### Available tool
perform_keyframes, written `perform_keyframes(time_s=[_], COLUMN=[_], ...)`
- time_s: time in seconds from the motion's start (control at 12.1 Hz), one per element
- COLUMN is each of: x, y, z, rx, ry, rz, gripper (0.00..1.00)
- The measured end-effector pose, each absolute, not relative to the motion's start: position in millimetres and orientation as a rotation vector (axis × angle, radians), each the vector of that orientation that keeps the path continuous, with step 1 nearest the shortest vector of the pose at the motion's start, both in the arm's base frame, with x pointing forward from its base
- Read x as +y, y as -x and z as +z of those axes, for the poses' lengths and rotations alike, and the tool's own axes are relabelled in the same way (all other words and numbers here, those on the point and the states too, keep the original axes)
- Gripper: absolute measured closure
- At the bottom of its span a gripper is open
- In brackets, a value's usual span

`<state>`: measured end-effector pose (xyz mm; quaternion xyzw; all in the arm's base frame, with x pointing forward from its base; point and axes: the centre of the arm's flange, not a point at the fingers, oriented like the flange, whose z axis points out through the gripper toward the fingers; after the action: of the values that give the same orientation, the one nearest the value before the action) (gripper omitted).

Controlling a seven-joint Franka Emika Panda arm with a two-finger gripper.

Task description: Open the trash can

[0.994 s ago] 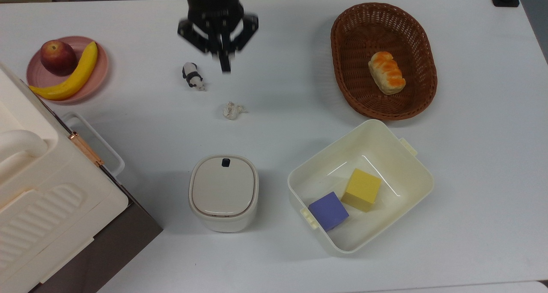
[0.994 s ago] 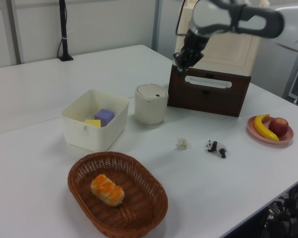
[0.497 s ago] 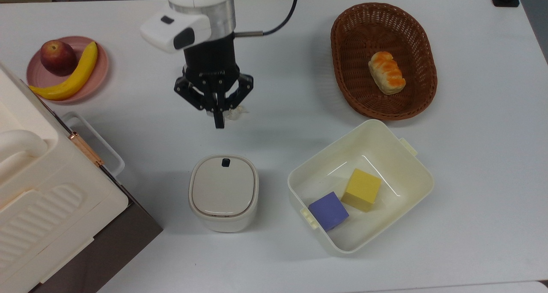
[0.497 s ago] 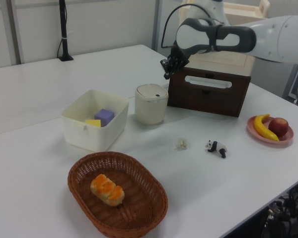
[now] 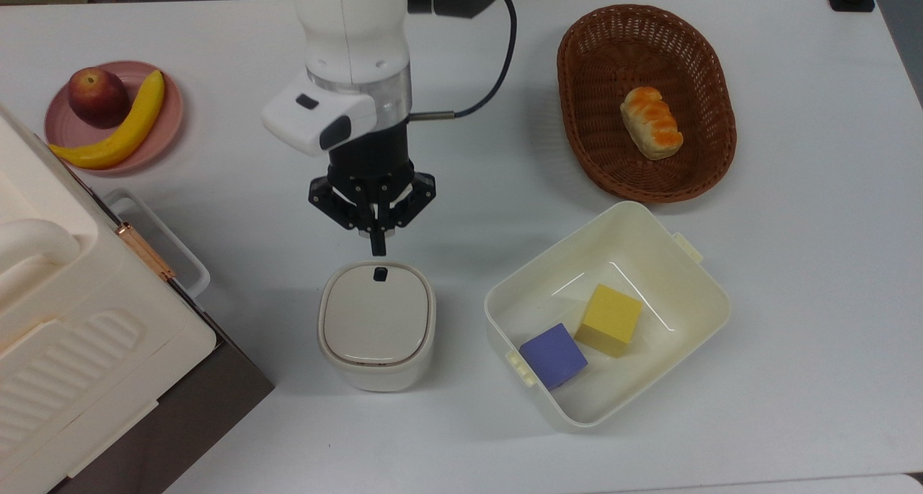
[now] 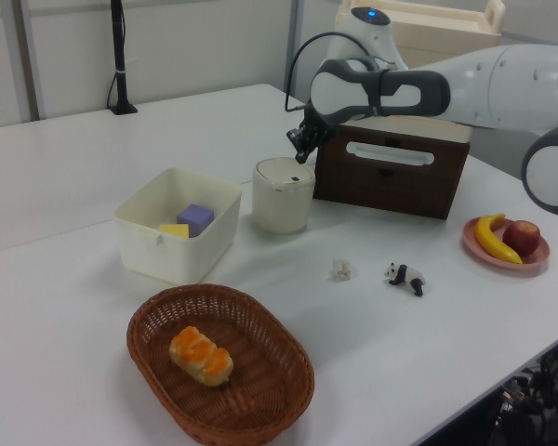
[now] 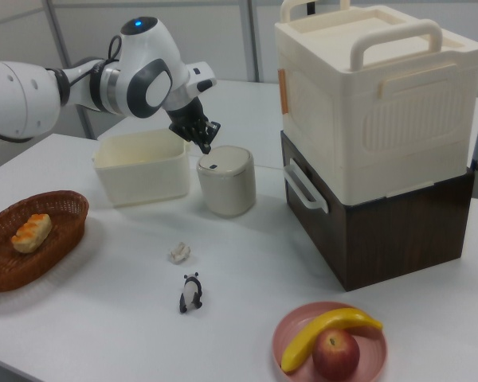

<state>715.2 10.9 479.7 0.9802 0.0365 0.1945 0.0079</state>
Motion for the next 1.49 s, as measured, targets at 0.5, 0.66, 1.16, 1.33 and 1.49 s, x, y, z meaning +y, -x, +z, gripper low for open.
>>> perform_keyframes(time_s=[0.5,0.66,1.16,1.33,1.49], x=[11.7,11.4,17.1,18.5,18.4], y=[-722.0,-723.0,-726.1,-726.5,-726.6], z=[466.7,464.0,445.8,443.3,442.5], rx=[0.120,0.134,0.167,0.171,0.171], ry=[-3.058,-3.043,-3.033,-3.034,-3.035], rz=[0.606,0.603,0.561,0.556,0.555], gripper=[0.99,0.99,0.99,0.99,0.99])
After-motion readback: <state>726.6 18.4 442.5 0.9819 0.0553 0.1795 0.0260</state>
